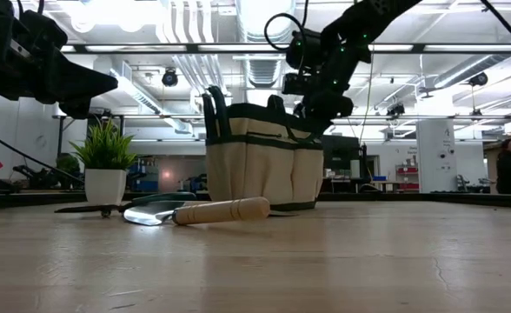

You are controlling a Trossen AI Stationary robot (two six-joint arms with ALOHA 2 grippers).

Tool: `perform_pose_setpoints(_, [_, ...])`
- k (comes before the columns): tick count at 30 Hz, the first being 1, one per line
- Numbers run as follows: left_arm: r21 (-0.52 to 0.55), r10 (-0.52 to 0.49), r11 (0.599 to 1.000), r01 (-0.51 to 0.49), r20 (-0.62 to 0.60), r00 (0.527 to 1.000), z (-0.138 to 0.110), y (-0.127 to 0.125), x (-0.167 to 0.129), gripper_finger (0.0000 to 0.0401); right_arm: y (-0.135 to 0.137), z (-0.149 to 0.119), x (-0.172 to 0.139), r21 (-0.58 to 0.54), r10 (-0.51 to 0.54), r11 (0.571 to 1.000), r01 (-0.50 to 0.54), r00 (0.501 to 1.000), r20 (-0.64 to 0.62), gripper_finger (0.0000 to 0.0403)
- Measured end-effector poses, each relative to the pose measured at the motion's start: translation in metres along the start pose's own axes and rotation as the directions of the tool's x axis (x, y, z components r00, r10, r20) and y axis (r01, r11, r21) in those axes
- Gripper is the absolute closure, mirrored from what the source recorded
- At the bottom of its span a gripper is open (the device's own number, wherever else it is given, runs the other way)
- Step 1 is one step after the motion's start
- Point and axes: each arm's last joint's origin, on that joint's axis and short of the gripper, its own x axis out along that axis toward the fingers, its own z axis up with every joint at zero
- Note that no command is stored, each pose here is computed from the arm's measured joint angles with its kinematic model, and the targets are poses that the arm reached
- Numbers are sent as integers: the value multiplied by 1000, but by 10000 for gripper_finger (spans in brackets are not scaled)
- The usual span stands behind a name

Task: Pick & Place Garden tools in Gardening bag
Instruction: Adjust the green bag

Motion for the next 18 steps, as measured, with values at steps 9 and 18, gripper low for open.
perform_pose_setpoints(9, [0,0,1000,0,0,1000,0,0,0,371,-3,-14,-7,333,32,943,4,994,-100,394])
perform_pose_setpoints(18, [0,0,1000,0,0,1000,0,0,0,371,17,-22,-17,577,192,815,-46,962,-193,394])
